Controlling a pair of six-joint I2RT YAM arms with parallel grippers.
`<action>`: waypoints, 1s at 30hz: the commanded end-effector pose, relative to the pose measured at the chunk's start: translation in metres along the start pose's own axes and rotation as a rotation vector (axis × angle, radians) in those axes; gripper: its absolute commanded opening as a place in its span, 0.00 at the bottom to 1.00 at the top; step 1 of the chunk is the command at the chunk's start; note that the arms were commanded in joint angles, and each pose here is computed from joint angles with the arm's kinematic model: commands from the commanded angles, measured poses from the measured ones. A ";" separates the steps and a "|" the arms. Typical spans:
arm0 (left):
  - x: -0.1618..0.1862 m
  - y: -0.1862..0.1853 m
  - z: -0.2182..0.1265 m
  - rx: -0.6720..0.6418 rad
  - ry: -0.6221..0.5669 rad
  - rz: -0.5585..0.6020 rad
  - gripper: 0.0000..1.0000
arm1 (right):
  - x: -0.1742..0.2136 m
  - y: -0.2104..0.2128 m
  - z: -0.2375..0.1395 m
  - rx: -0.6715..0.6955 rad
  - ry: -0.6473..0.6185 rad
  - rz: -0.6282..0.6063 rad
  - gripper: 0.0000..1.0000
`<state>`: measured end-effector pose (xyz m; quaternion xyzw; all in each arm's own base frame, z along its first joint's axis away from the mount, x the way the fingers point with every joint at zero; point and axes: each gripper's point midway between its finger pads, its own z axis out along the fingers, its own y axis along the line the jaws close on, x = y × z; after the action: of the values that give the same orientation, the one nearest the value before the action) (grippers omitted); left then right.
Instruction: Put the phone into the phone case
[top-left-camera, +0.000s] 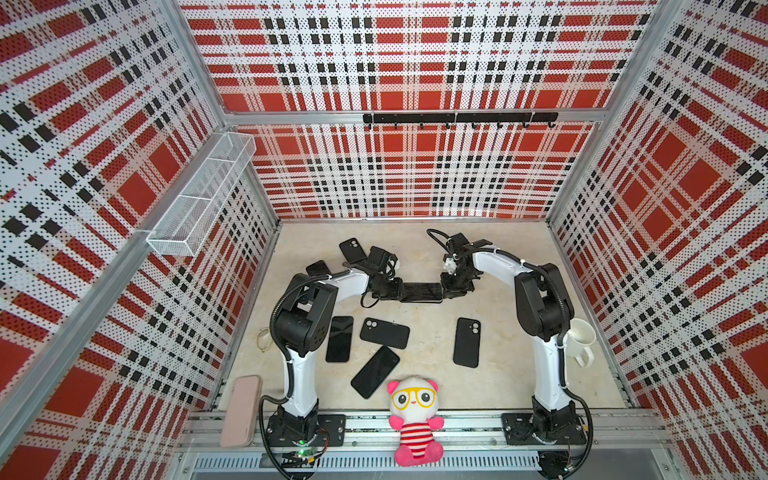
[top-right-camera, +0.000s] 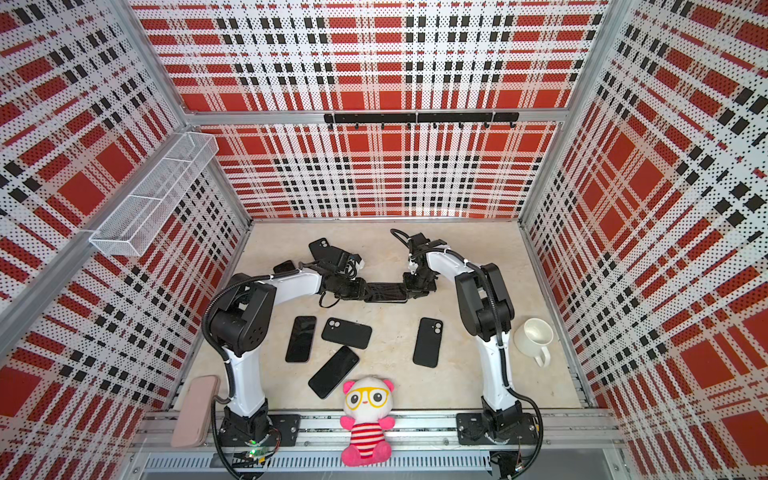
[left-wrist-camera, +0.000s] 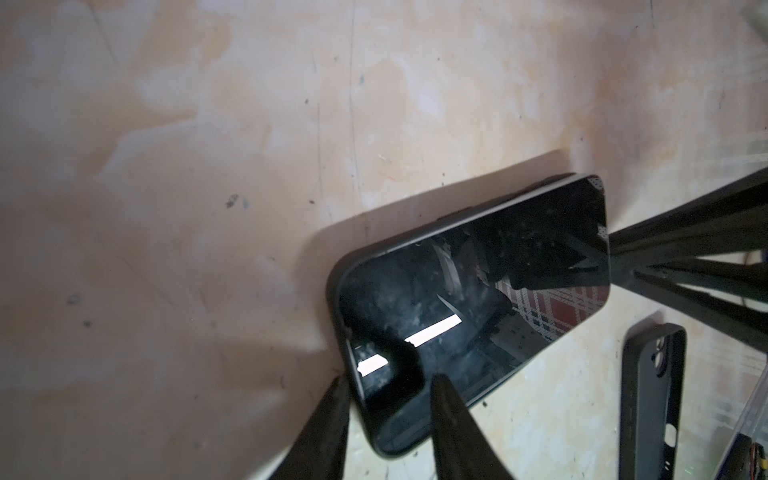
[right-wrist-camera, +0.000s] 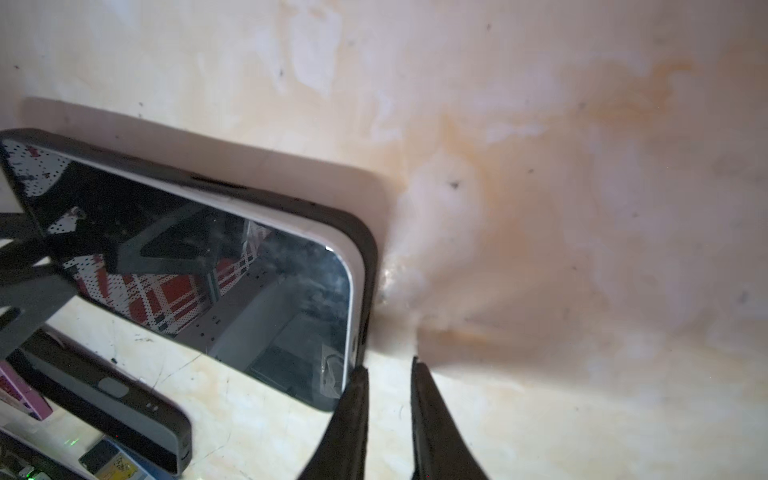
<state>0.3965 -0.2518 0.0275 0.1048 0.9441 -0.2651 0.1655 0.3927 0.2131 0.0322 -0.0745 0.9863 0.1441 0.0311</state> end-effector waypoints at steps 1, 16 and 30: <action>0.010 0.010 0.007 -0.019 0.042 -0.003 0.37 | -0.013 0.016 -0.024 -0.030 -0.079 -0.024 0.23; 0.011 0.007 0.008 -0.007 0.044 -0.006 0.37 | 0.013 0.012 0.030 -0.019 0.044 -0.013 0.09; 0.016 0.004 0.013 0.005 0.062 -0.006 0.37 | 0.087 -0.011 0.102 0.040 0.224 0.039 0.09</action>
<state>0.3961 -0.2526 0.0274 0.1051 0.9437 -0.2670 0.1645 0.3861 0.2268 0.0188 -0.0624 0.9819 0.1701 0.0555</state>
